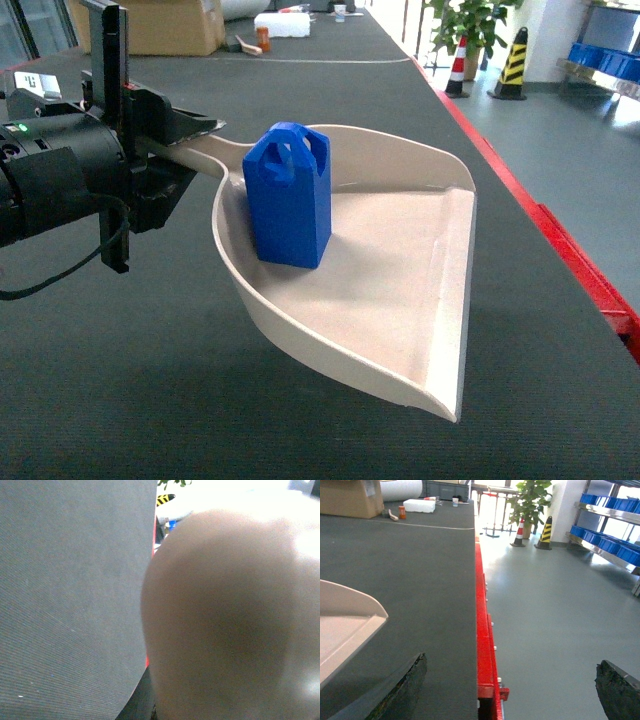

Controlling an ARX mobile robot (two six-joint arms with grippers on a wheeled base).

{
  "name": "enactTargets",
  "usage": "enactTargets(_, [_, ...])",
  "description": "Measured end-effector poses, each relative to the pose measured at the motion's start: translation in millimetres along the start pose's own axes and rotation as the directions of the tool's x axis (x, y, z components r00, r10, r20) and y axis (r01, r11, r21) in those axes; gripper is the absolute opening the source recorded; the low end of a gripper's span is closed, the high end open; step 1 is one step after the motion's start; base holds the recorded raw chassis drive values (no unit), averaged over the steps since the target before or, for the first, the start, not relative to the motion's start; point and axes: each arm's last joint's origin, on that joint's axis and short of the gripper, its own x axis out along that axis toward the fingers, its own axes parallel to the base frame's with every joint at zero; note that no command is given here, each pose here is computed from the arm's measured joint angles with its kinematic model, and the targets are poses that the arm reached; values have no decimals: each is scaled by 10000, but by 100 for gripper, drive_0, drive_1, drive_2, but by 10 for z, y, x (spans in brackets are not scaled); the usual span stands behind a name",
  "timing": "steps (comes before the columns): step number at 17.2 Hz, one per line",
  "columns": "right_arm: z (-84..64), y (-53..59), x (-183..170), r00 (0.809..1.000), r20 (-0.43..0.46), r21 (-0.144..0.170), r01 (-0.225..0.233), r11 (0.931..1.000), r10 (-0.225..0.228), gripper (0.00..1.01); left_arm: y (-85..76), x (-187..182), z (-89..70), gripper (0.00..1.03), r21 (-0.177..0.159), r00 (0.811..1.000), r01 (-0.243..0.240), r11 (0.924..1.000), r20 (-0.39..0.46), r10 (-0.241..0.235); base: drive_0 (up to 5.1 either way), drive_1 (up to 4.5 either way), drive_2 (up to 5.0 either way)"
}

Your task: Place part in tray to right shelf

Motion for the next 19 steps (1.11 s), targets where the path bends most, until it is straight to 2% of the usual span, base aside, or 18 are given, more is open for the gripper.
enactTargets(19, [-6,0,-2,10000,-15,-3,-5,10000,5,98,7,-4,-5,19,-14,10000,-33,10000,-33,33,491,-174,-313])
